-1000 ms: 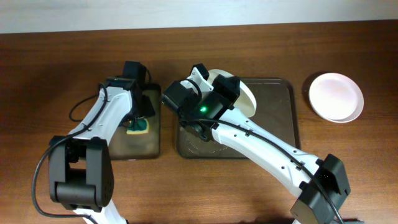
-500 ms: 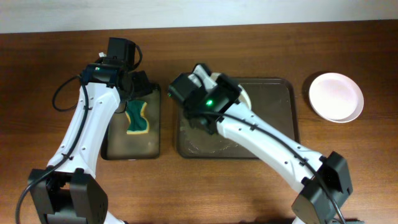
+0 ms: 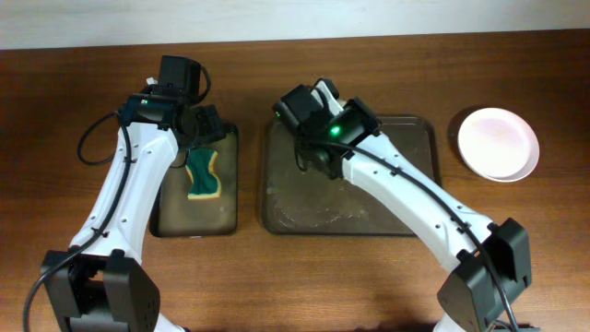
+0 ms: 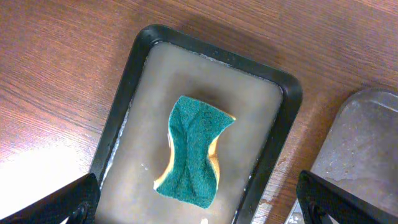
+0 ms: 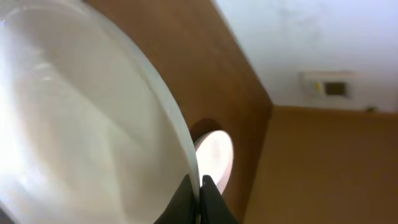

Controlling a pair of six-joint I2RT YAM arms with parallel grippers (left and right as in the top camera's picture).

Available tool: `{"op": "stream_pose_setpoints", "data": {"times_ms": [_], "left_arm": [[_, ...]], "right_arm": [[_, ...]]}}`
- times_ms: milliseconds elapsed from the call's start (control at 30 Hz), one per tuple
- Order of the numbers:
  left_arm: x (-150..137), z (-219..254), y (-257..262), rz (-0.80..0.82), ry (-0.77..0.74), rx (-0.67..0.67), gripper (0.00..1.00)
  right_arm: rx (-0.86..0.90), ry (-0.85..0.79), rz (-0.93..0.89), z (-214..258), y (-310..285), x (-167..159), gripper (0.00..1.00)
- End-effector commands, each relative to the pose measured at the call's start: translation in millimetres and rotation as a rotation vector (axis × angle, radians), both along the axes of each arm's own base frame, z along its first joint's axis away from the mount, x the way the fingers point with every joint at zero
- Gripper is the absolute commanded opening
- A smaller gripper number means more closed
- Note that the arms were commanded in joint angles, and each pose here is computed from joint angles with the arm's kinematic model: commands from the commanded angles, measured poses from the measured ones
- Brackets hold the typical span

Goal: Clean dirty plates on tray and stack at the side
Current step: 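Carry the cream plate right and stack it on the pink plate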

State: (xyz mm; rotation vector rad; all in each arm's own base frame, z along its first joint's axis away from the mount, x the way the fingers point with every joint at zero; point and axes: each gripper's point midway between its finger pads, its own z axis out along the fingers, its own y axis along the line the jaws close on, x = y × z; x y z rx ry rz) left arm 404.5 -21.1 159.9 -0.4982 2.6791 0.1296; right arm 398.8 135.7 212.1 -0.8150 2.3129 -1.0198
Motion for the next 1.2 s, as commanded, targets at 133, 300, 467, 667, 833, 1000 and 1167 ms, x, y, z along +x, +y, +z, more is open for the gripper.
{"op": "stream_pose_setpoints", "data": {"times_ms": [133, 300, 467, 667, 833, 1000, 1167], "left_arm": [[0.9, 3.9, 2.3, 0.004, -0.009, 0.007, 0.99], [0.9, 3.9, 2.3, 0.004, -0.009, 0.007, 0.99], [0.9, 3.9, 2.2, 0.004, -0.009, 0.006, 0.99], [0.9, 3.9, 2.3, 0.004, -0.009, 0.007, 0.99], [0.9, 3.9, 2.2, 0.004, -0.009, 0.006, 0.99], [0.9, 3.9, 2.3, 0.004, -0.009, 0.007, 0.99], [0.9, 3.9, 2.3, 0.004, -0.009, 0.007, 0.99]], "right_arm": [[0.525, 0.074, -0.307, -28.8, -63.3, 19.5, 0.04], [1.05, 0.169, -0.546, -48.1, -161.2, 25.2, 0.04], [1.238, 0.05, -0.838, -66.7, -288.1, -6.2, 0.04], [1.305, -0.183, -1.14, -101.9, -387.8, -48.0, 0.04], [1.302, -0.325, -1.145, -118.1, -415.0, -44.0, 0.04], [1.296, -0.327, -1.124, -131.3, -408.3, -27.8, 0.04], [1.204, -0.293, -1.166, -149.6, -406.1, -27.0, 0.08]]}}
